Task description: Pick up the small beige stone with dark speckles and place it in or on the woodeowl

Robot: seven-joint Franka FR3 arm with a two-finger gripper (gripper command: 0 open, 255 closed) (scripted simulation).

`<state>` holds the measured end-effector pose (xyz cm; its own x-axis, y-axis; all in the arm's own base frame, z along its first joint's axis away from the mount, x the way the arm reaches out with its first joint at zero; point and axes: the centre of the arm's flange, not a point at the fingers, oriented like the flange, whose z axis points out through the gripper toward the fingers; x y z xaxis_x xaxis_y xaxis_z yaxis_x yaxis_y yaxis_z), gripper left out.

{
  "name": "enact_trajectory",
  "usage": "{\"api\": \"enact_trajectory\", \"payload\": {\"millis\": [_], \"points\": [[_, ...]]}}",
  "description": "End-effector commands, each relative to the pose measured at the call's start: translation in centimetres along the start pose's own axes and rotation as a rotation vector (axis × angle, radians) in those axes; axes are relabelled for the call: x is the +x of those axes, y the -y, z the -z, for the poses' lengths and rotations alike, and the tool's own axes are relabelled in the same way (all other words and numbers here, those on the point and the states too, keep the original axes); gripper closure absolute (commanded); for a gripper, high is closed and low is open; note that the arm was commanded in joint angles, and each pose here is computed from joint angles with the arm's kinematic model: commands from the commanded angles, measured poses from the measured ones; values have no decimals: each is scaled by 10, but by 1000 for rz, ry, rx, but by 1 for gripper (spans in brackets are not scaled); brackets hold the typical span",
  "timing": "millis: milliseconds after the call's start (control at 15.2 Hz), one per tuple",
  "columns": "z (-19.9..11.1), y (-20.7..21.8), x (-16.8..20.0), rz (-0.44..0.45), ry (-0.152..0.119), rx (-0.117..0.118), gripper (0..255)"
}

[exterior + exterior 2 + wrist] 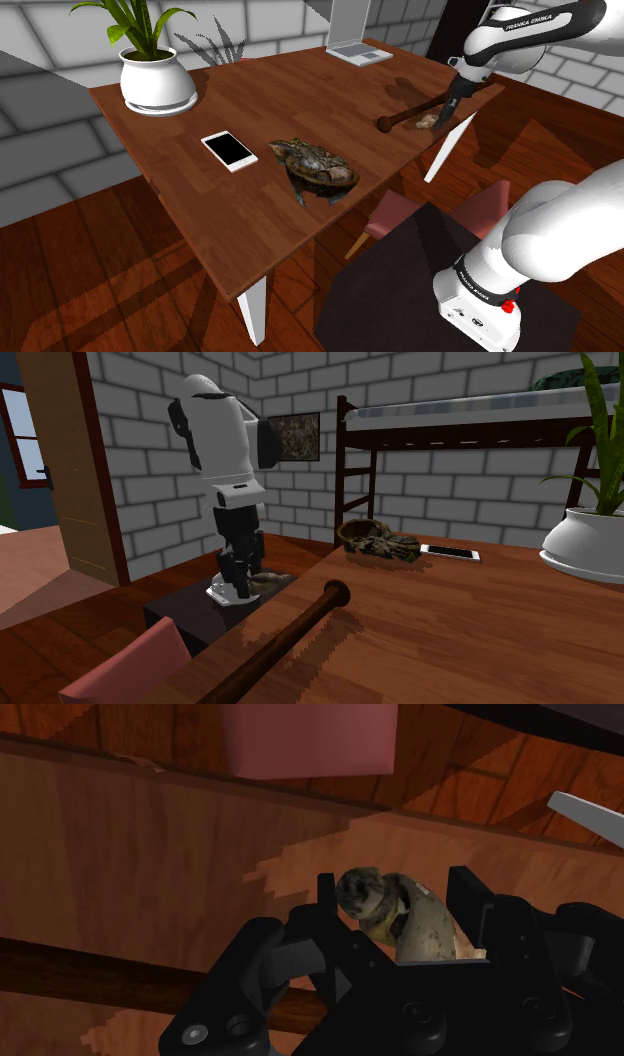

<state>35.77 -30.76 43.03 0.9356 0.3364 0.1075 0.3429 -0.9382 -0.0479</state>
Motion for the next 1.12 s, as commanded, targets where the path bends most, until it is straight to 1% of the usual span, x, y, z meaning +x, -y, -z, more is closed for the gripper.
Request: {"api": "enact_trajectory", "payload": {"millis": [0,1056], "points": [[10,0,2,0,0,0,255],[94,5,11,0,0,0,255]]}}
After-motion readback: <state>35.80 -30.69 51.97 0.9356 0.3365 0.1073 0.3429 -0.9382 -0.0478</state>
